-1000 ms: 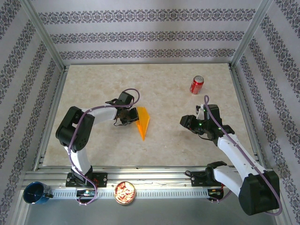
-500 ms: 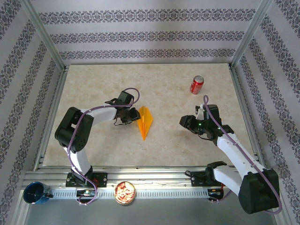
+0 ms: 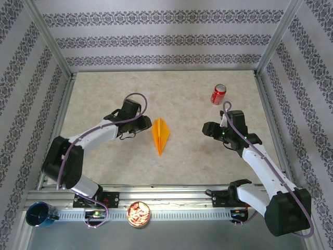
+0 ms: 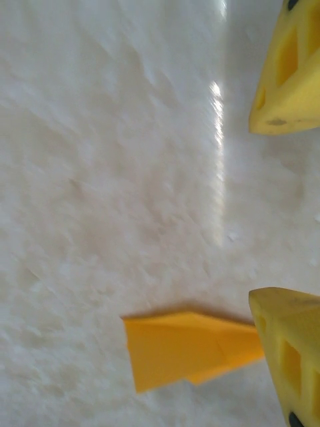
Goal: Fold a paper plane with a square sheet of paper (pick it up from the middle)
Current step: Move a paper plane to the center of the table, then reset both arms
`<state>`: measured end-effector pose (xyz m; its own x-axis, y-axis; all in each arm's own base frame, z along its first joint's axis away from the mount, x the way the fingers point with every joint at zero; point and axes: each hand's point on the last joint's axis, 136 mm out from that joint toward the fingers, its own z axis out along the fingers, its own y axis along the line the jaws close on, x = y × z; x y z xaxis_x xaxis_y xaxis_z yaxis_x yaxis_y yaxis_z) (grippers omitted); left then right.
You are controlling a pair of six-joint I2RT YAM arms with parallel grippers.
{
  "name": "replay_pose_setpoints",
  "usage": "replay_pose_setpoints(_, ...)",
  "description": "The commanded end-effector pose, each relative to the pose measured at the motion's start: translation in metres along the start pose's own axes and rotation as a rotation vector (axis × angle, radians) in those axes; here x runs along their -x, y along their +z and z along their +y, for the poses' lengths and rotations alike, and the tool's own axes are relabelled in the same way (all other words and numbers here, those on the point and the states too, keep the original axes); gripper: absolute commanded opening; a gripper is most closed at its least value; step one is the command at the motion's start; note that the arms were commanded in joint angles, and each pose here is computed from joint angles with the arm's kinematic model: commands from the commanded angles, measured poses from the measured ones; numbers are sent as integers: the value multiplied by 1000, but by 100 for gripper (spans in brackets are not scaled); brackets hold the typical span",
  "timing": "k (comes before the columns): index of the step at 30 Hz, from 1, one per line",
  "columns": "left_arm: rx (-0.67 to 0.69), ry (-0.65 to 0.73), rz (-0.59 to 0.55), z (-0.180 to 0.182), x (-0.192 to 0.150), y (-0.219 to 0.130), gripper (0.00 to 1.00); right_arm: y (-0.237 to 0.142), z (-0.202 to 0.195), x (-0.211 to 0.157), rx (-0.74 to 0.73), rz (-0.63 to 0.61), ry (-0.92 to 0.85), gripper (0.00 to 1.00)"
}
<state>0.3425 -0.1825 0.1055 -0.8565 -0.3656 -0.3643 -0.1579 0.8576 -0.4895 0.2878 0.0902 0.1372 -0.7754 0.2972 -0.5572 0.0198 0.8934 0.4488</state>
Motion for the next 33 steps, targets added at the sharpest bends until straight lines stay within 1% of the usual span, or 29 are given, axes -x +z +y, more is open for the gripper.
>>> replay_pose_setpoints(1, 227, 73, -140, 50, 16, -31, 54, -6, -40, 33, -255, -133, -202, 69)
replay_pose_setpoints(4, 383, 124, -334, 85, 39, -70, 76, -7, -62, 59, -415, -256, -356, 84)
replay_pose_setpoints(5, 420, 147, -400, 94, 46, -83, 86, -7, -73, 69, -480, -320, -380, 86)
replay_pose_setpoints(6, 449, 164, -459, 102, 53, -93, 98, -6, -78, 76, -510, -370, -392, 86)
replay_pose_setpoints(7, 478, 184, -519, 111, 61, -103, 100, -3, -79, 80, -502, -403, -409, 88)
replay_pose_setpoints(9, 515, 176, -596, 129, 71, -114, 100, 7, -73, 85, -391, -449, -411, 89)
replay_pose_setpoints(11, 539, 188, -647, 148, 80, -113, 100, 21, -77, 91, -308, -520, -360, 87)
replay_pose_setpoints(13, 580, 221, -659, 161, 84, -108, 100, 36, -79, 92, -275, -541, -365, 86)
replay_pose_setpoints(14, 590, 251, -672, 162, 91, -107, 99, 44, -76, 94, -252, -537, -373, 87)
replay_pose_setpoints(15, 592, 276, -656, 162, 94, -105, 100, 52, -75, 93, -235, -504, -383, 87)
replay_pose_setpoints(16, 590, 326, -662, 159, 100, -100, 100, 61, -66, 94, -196, -453, -431, 87)
replay_pose_setpoints(17, 561, 384, -678, 152, 106, -93, 100, 66, -59, 97, -167, -446, -470, 86)
replay_pose_setpoints(19, 533, 476, -689, 147, 111, -76, 100, 75, -66, 100, -171, -438, -443, 87)
replay_pose_setpoints(20, 538, 495, -691, 149, 113, -68, 99, 75, -72, 103, -172, -436, -411, 87)
replay_pose_setpoints(22, 537, 511, -690, 153, 116, -53, 99, 72, -75, 100, -125, -436, -386, 87)
replay_pose_setpoints(24, 514, 550, -720, 151, 121, -42, 99, 67, -75, 98, -115, -479, -390, 90)
replay_pose_setpoints(25, 500, 541, -734, 150, 123, -40, 99, 67, -76, 95, -114, -485, -394, 91)
replay_pose_setpoints(27, 488, 522, -700, 155, 124, -34, 99, 63, -78, 96, -129, -518, -395, 93)
replay_pose_setpoints(28, 469, 517, -729, 157, 125, -34, 99, 64, -78, 93, -138, -527, -401, 94)
replay_pose_setpoints(29, 462, 480, -737, 164, 124, -36, 99, 66, -82, 89, -148, -539, -404, 95)
replay_pose_setpoints(30, 422, 457, -735, 167, 122, -37, 99, 64, -82, 90, -144, -580, -399, 95)
replay_pose_setpoints(31, 371, 437, -756, 171, 121, -37, 99, 61, -81, 93, -147, -602, -397, 97)
replay_pose_setpoints(32, 342, 422, -773, 177, 117, -35, 99, 62, -83, 94, -169, -580, -390, 98)
replay_pose_setpoints(33, 322, 433, -821, 176, 117, -39, 99, 63, -87, 94, -189, -562, -377, 98)
